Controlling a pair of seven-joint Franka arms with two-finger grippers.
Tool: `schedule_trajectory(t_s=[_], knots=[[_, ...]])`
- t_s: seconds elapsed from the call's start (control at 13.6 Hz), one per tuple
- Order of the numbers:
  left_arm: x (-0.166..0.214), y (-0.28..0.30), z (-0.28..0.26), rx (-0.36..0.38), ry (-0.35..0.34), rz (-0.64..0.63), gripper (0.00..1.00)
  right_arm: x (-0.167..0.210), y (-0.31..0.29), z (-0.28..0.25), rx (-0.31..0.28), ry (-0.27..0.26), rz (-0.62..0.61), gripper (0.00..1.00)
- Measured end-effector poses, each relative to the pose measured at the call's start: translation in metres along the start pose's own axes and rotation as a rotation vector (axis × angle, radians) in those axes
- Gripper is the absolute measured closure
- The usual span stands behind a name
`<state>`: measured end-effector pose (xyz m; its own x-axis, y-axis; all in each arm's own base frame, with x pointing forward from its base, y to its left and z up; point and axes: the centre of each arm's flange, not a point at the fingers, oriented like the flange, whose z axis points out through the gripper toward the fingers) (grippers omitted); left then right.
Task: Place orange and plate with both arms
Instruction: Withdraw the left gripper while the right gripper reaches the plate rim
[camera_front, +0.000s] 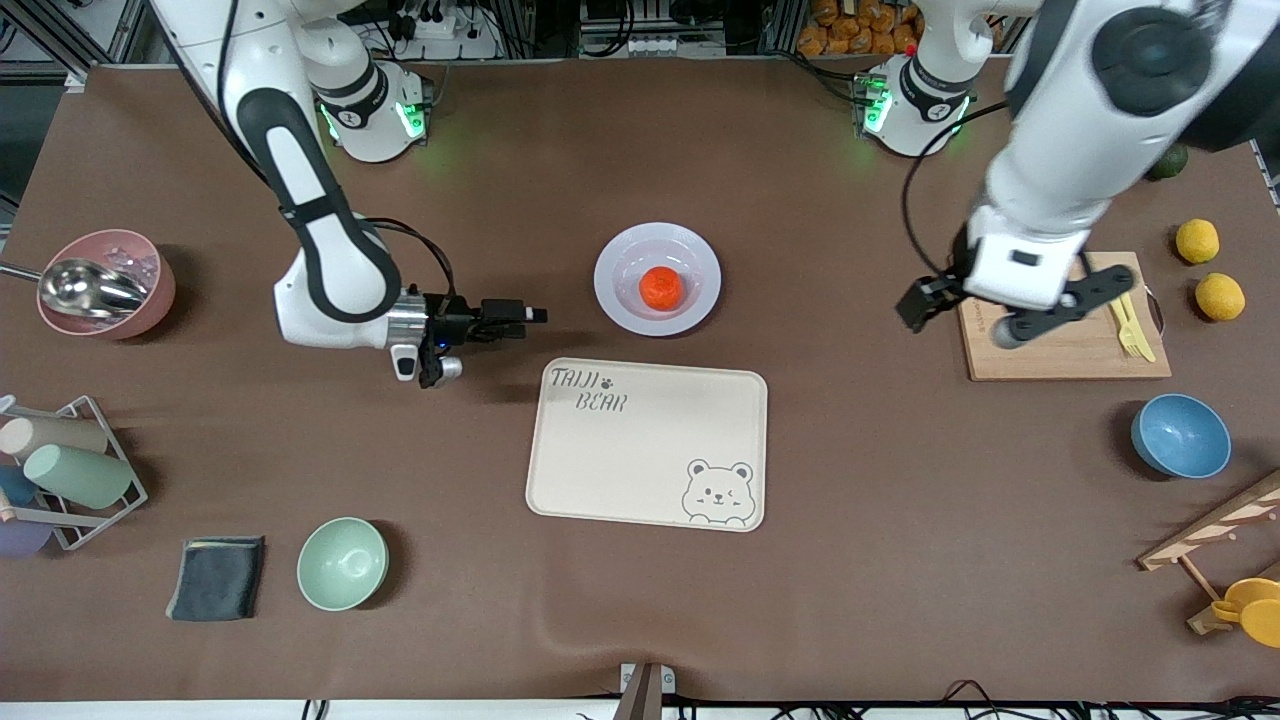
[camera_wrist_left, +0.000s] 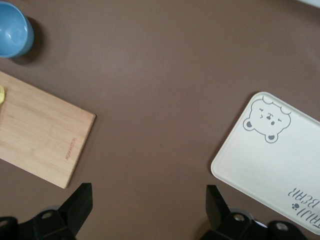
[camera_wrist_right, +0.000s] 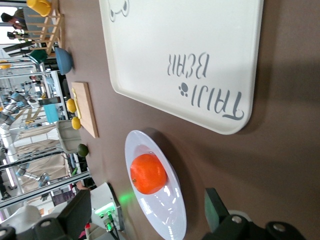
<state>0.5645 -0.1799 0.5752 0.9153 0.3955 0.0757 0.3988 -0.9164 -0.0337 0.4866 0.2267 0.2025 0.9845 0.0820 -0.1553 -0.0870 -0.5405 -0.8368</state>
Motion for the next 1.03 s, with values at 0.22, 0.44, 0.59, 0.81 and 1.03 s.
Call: schedule_trajectory(t_s=[0.22, 0.44, 0.59, 0.81, 1.03], knots=[[0.019, -0.029, -0.019, -0.006, 0.027, 0.186, 0.00, -0.015, 0.002, 0.021, -0.005, -0.006, 0.022, 0.04], [0.052, -0.091, -0.029, -0.039, 0.014, 0.268, 0.00, -0.024, 0.004, 0.031, -0.008, -0.002, 0.038, 0.12], [0.064, -0.130, -0.031, -0.048, -0.027, 0.289, 0.00, -0.031, 0.005, 0.043, 0.001, 0.023, 0.019, 0.12], [0.057, -0.143, -0.037, -0.040, -0.055, 0.300, 0.00, -0.047, 0.014, 0.074, 0.008, 0.051, -0.013, 0.15], [0.057, -0.150, -0.042, -0.041, -0.050, 0.332, 0.00, -0.055, 0.024, 0.092, 0.005, 0.049, -0.007, 0.17]])
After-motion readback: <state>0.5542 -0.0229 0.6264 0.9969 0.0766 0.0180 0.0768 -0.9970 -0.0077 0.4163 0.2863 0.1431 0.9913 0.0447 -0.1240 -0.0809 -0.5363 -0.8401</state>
